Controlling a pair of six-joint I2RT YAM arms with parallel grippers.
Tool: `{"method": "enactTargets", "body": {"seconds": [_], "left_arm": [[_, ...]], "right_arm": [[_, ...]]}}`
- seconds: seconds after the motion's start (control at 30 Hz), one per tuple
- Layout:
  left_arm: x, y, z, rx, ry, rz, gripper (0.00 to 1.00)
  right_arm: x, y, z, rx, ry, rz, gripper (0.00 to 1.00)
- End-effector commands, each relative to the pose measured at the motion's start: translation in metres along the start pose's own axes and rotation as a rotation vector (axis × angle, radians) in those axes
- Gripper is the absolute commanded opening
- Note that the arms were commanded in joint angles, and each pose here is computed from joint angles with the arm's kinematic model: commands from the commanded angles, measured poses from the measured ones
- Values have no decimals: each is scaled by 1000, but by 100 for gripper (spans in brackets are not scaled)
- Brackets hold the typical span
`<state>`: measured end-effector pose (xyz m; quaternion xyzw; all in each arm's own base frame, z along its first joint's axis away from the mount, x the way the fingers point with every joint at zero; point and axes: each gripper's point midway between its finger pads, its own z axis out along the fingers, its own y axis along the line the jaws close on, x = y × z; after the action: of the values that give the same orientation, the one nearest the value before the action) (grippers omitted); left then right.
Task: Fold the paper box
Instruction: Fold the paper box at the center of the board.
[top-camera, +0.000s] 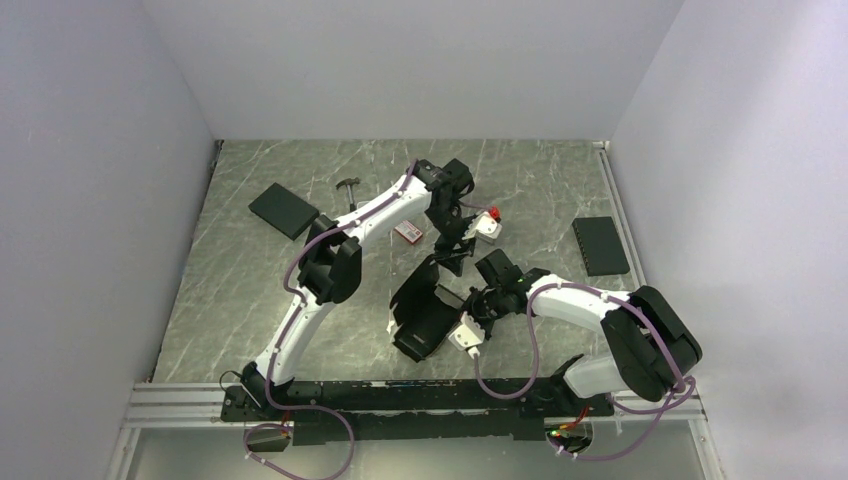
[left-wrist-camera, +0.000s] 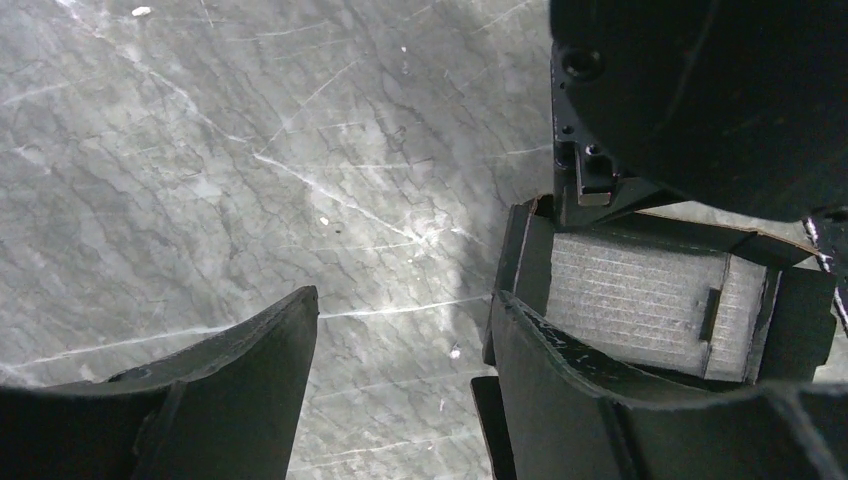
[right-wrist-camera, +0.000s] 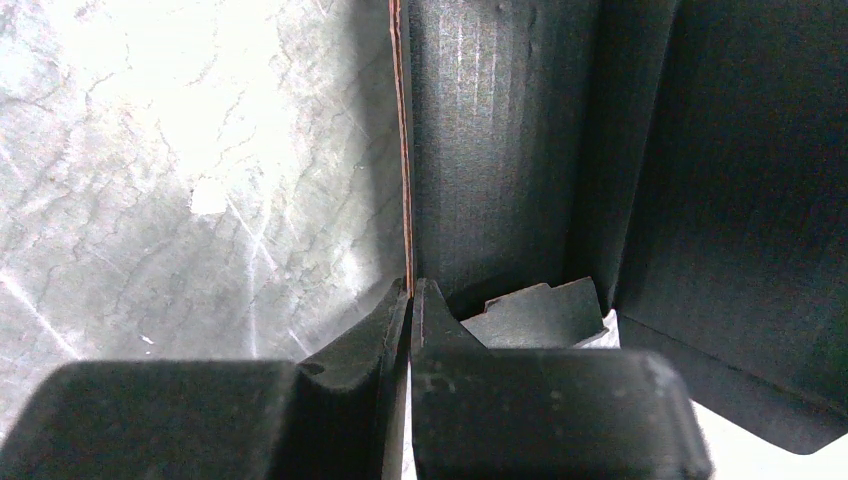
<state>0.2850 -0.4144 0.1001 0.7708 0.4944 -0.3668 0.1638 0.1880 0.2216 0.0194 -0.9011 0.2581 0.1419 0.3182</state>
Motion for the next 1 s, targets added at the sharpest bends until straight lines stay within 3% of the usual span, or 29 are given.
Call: {"method": "enactTargets", "body": {"seconds": [0.0, 0.3, 0.63, 0.97], "left_arm": [[-9, -5, 3, 45, -61, 55, 69], [-1, -13, 11, 90, -91, 7, 71], [7, -23, 17, 120, -85, -29, 70], [23, -28, 27, 131, -29, -50, 63]], "right_arm": [[-9, -6, 0, 11, -29, -70, 0], [0, -5, -1, -14, 42, -160, 0], [-3, -2, -1, -27, 37, -188, 0], [-4, -2, 0, -32, 37, -186, 0]]}}
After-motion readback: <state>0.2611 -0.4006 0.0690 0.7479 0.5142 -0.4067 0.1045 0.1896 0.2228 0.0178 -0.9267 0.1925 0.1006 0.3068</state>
